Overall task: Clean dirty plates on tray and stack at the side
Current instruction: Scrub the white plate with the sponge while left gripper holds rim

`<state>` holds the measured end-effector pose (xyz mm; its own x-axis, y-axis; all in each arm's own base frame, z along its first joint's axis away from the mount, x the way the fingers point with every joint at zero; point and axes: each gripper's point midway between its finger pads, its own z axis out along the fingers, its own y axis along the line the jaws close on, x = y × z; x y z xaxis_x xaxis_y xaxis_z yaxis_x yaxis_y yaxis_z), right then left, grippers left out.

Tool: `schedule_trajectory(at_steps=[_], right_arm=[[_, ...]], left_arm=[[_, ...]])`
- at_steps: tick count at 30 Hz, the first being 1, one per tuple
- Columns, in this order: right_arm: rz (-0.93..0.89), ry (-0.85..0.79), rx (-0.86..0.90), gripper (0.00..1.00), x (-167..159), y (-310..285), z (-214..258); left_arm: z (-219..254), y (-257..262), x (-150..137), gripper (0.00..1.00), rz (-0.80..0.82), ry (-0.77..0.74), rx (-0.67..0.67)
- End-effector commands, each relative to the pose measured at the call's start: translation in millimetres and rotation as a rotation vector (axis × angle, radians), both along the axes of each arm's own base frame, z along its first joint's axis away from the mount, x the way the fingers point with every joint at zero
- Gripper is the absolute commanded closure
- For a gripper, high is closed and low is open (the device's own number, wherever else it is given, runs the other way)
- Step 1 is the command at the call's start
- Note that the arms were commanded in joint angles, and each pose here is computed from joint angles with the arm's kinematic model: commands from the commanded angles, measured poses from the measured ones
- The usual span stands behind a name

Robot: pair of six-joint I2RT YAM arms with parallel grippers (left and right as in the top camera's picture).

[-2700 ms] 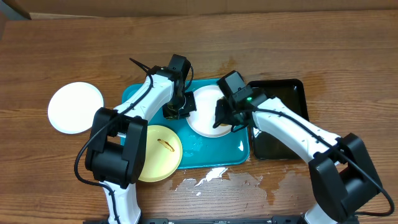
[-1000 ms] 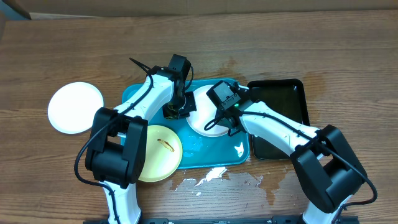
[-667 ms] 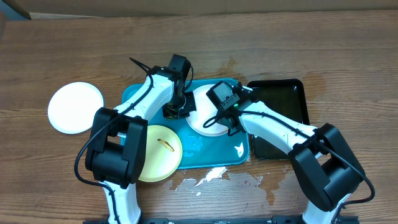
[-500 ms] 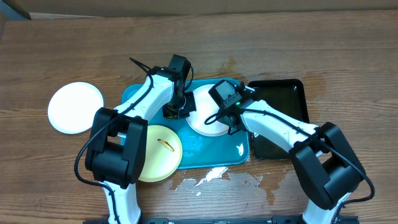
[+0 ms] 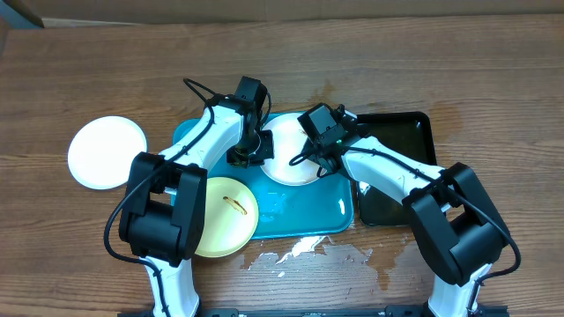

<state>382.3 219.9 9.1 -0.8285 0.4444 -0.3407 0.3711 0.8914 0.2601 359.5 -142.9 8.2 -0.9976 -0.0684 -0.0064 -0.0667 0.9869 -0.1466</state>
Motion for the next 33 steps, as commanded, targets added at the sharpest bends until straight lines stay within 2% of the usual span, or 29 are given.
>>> schedule_trajectory(at_steps=[1, 9, 16, 18, 20, 25, 30, 33], right_arm=[[0.008, 0.046, -0.024, 0.96, -4, -7, -26], [0.001, 0.001, -0.019, 0.96, 7, -8, -23], [0.064, 0.017, 0.043, 0.96, 10, 6, -36], [0.147, -0.009, 0.071, 0.96, 15, 16, -33], [0.243, -0.068, 0.11, 0.96, 26, 31, -21], [0.261, -0.079, 0.116, 0.96, 30, 36, -6], [0.341, -0.204, 0.126, 0.96, 47, 48, 60], [0.335, -0.238, 0.146, 0.96, 49, 49, 80]], left_arm=[[-18, 16, -16, 0.96, -0.113, 0.043, 0.087], [-18, 16, -16, 0.96, -0.15, 0.04, 0.087], [-18, 16, -16, 0.96, -0.153, 0.039, 0.087], [-18, 16, -16, 0.96, -0.153, 0.04, 0.087], [-18, 16, -16, 0.96, -0.153, 0.039, 0.087], [-18, 17, -16, 0.96, -0.152, 0.041, 0.087], [-18, 17, -17, 0.96, -0.152, 0.043, 0.088], [-18, 17, -17, 0.96, -0.151, 0.045, 0.088]])
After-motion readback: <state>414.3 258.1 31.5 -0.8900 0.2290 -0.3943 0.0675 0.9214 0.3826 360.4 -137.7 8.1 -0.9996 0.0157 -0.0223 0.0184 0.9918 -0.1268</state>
